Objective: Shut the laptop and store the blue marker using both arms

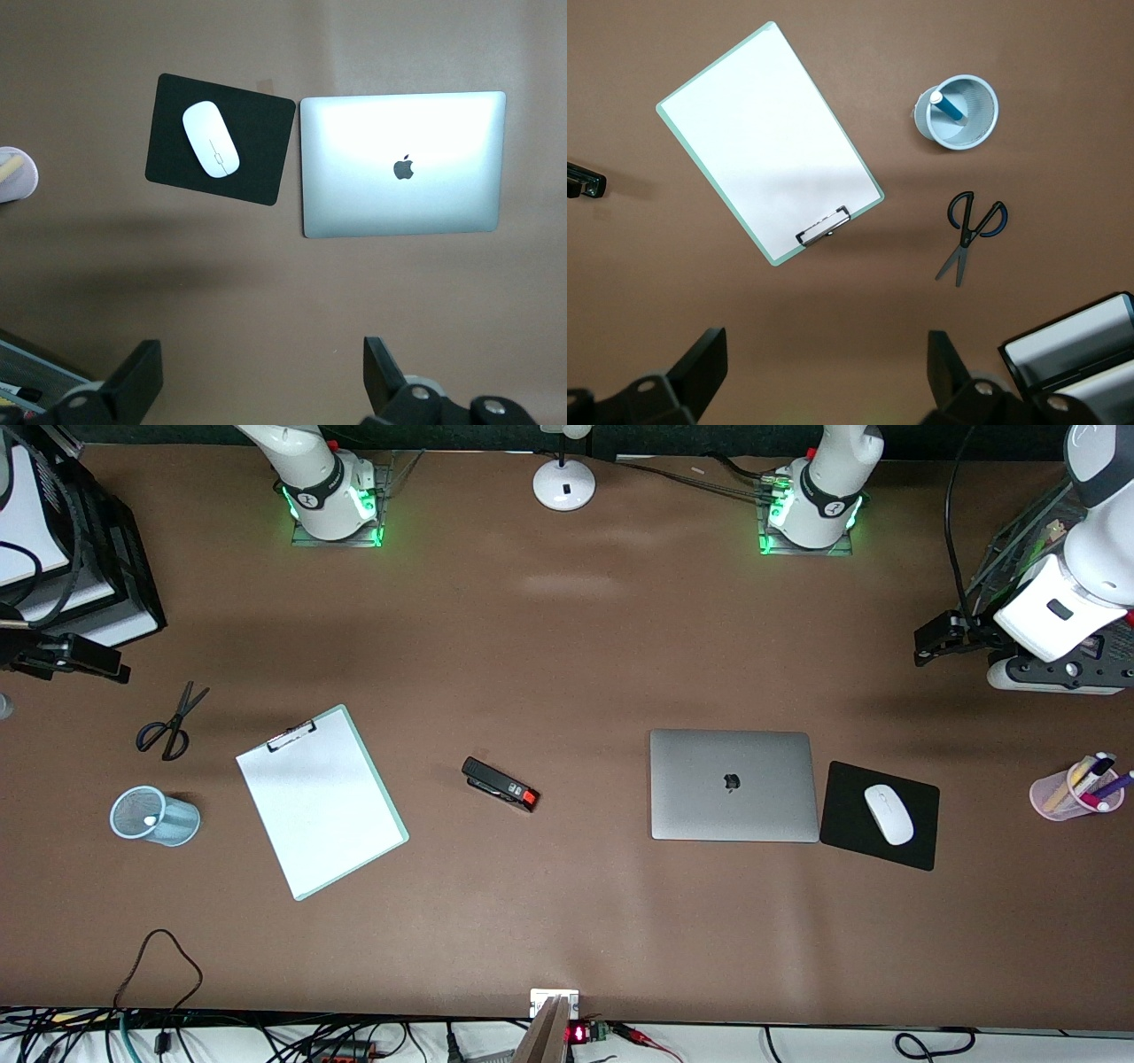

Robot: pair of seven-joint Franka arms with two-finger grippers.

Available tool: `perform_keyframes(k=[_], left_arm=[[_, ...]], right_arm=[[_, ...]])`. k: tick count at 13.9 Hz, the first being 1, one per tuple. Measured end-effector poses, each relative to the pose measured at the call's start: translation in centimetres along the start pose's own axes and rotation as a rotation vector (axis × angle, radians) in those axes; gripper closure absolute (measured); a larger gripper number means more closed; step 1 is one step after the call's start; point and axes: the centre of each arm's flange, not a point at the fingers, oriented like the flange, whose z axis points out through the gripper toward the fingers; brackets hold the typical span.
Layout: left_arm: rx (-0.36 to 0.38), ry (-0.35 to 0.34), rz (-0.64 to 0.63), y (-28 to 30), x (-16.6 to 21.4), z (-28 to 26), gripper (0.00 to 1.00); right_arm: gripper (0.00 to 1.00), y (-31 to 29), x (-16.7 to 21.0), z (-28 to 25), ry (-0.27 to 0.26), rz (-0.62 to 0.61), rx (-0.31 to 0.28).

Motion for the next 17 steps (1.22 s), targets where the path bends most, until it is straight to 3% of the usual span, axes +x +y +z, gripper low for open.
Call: perform_keyframes(k=[7,17], left_arm=[[0.0,-0.001,0.0,0.0,0.0,0.0,0.0],[0.0,-0.001,0.0,0.0,0.0,0.0,0.0]], right_arm=[[0.0,0.9,-4.2,-0.4,0.048,0.014,0.017],[0.0,1.3,-4.9,-1.4,0.061,0.022,0.019]])
